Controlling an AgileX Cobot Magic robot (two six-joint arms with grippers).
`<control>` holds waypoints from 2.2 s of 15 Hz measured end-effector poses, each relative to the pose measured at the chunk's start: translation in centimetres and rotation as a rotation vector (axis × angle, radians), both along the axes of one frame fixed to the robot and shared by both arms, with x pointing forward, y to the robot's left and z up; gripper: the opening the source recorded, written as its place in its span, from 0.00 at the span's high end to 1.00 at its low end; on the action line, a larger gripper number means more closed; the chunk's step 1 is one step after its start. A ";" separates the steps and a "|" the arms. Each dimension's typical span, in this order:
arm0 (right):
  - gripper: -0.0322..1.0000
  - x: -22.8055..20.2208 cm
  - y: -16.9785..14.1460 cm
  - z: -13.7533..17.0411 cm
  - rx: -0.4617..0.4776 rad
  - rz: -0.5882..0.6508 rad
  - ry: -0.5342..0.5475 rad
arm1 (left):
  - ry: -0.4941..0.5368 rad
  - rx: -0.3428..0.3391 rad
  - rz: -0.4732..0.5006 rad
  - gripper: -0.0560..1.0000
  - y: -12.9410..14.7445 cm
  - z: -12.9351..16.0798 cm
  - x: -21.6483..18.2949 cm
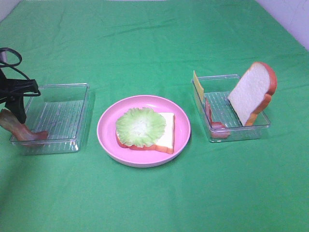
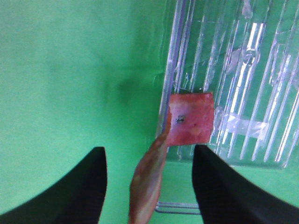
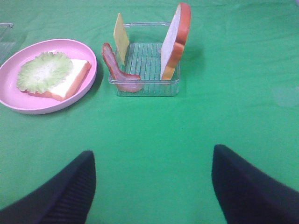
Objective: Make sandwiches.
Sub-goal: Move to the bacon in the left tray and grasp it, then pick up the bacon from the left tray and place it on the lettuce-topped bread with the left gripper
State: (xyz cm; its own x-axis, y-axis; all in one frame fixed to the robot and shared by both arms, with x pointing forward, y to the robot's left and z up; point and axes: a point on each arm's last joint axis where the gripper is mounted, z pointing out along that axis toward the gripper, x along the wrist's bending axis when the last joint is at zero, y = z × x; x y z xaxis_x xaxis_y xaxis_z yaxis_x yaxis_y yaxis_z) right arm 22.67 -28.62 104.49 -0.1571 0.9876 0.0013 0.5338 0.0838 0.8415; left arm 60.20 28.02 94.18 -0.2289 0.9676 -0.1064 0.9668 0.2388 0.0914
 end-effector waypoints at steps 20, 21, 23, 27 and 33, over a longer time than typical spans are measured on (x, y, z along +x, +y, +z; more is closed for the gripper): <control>0.33 0.0 0.0 0.0 0.001 0.001 0.000 | -0.250 -0.527 -0.108 0.95 -6.0 5.6 0.5; 0.33 0.0 0.0 0.0 0.001 0.001 0.000 | -0.275 -0.597 -0.147 0.95 -7.7 5.8 0.5; 0.33 0.0 0.0 0.0 0.001 0.001 0.000 | -0.284 -0.675 -0.192 0.95 -10.4 5.7 0.3; 0.33 0.0 0.0 0.0 0.001 0.001 0.000 | -0.307 -0.855 -0.221 0.95 -17.9 2.8 0.1; 0.33 0.0 0.0 0.0 0.001 0.001 0.000 | -0.246 -0.937 -0.186 0.95 -21.5 -0.4 1.2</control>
State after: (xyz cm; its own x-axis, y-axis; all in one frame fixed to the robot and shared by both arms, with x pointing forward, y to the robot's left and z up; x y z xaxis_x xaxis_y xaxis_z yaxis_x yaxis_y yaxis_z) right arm 22.67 -28.61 104.49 -0.1576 0.9875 0.0021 0.5337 0.0834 0.8415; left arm 61.43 6.50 93.79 0.0497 0.4859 -0.8726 0.9757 0.1630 0.1464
